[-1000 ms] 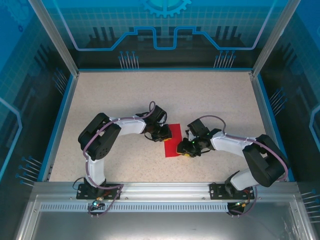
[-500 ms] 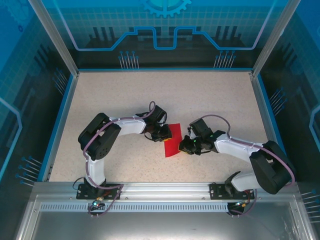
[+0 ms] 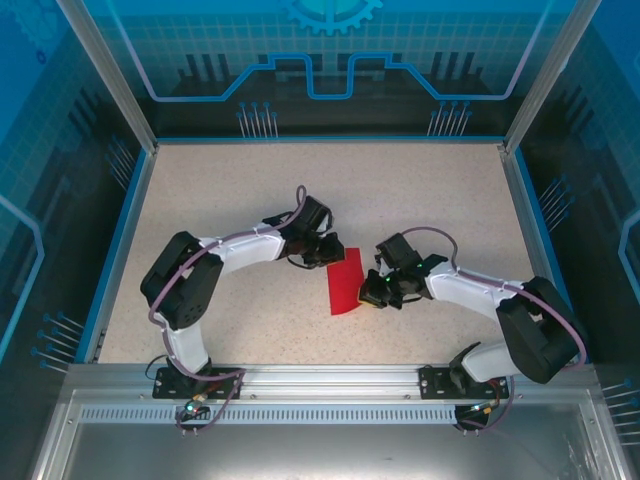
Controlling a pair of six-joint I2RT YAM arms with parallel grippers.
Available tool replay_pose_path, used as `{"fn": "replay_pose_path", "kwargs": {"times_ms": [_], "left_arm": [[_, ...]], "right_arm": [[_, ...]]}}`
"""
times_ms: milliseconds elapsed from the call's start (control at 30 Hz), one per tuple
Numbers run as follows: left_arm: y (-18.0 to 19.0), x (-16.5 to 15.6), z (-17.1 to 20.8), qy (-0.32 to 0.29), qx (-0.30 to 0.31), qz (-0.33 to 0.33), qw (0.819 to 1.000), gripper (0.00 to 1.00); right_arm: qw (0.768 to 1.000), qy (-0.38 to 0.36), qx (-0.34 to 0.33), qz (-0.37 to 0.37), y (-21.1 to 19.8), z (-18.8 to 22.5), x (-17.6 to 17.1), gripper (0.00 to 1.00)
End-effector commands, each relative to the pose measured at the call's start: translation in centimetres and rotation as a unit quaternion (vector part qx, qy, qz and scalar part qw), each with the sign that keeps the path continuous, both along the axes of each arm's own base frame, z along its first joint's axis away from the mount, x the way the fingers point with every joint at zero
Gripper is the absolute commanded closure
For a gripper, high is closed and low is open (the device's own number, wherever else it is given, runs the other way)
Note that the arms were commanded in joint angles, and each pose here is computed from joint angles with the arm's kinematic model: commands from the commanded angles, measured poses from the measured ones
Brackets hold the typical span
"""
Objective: Fold a paper plane with a square sheet of paper (pick it up from the middle)
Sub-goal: Third fold the triangle at the center of the table.
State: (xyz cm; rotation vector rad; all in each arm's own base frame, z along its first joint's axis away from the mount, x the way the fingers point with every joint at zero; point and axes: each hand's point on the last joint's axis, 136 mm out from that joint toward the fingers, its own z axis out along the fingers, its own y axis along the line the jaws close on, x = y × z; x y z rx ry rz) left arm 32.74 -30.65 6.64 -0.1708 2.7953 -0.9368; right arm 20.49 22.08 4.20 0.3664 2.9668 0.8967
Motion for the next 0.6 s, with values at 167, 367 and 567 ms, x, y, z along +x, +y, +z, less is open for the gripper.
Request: {"fn": "replay_pose_path", "kwargs": {"times_ms": [167, 367, 567], "left_arm": [[1.7, -0.2, -3.9, 0.038, 0.059, 0.007, 0.998, 0.89], [2.1, -0.7, -5.9, 0.063, 0.077, 0.007, 0.995, 0.9], [2.3, -1.2, -6.9, 0.076, 0.082, 0.009, 0.994, 0.91]], "right_arm": [[1.0, 0.009, -0.002, 0.012, 0.8, 0.5, 0.5, 0.98], [1.0, -0.001, 0.016, 0.022, 2.0, 1.1, 1.4, 0.98], [0.998, -0.017, 0.037, 0.037, 3.6, 1.2, 2.4, 0.98]]}}
